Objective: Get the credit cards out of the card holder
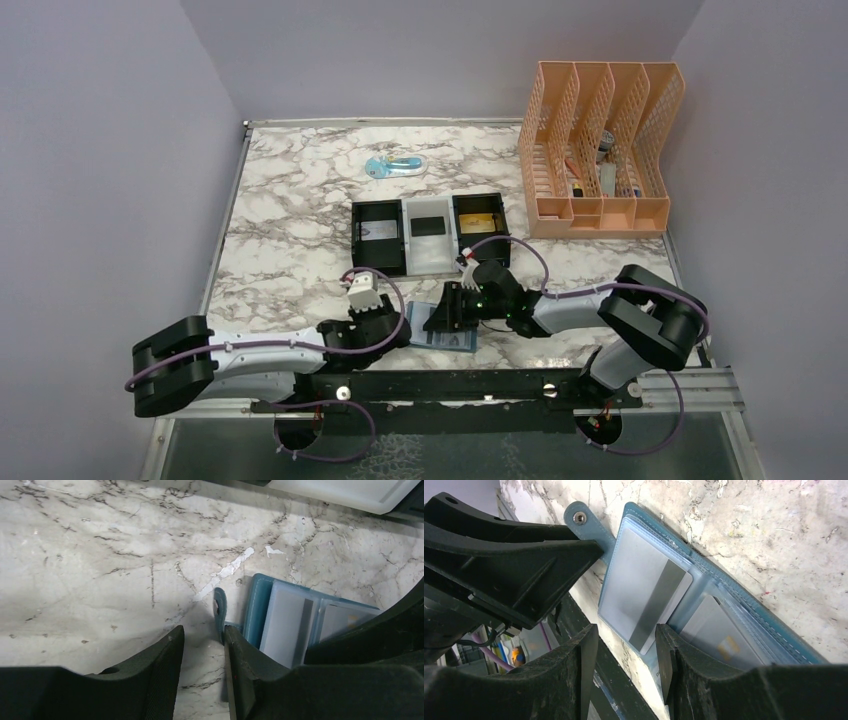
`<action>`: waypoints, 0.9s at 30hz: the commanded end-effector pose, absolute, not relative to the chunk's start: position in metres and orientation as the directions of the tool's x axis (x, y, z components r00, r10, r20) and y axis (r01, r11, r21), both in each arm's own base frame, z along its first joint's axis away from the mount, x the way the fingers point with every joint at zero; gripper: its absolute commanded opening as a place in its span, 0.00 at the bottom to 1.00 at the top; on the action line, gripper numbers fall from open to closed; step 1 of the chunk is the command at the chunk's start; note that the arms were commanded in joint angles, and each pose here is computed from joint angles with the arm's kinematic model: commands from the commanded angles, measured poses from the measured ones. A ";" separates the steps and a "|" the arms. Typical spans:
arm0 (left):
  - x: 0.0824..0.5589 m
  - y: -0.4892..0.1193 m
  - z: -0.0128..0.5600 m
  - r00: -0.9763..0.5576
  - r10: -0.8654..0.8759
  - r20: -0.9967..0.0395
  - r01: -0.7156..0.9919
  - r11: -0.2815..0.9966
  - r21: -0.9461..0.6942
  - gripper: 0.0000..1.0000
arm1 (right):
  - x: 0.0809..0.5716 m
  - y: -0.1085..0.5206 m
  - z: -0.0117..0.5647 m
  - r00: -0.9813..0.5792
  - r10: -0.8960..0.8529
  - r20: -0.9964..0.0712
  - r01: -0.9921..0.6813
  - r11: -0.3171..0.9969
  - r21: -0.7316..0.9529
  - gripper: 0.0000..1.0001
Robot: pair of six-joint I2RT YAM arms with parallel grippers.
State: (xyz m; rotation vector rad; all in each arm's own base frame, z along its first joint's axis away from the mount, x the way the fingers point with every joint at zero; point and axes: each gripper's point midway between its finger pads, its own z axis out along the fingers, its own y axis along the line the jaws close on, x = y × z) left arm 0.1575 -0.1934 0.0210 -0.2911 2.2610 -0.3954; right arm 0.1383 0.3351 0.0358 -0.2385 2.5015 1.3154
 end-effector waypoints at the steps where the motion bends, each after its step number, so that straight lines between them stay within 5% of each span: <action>1: 0.148 -0.159 0.005 -0.658 -0.326 -0.679 -0.144 0.939 -0.312 0.40 | 0.139 0.330 0.030 -0.937 -0.001 -0.349 -0.280 0.598 0.751 0.47; 16: 0.126 -0.219 0.059 -0.716 -0.382 -0.584 0.166 0.720 -0.674 0.53 | 0.153 0.319 0.049 -0.909 0.084 -0.407 -0.268 0.630 0.729 0.44; 22: 0.119 -0.222 0.045 -0.746 -0.278 -0.605 0.211 0.764 -0.610 0.53 | 0.150 0.328 0.034 -0.926 0.048 -0.374 -0.264 0.626 0.734 0.38; 27: 0.124 -0.219 0.036 -0.741 -0.163 -0.651 0.232 0.848 -0.477 0.43 | 0.152 0.323 0.022 -0.931 0.061 -0.360 -0.232 0.663 0.712 0.35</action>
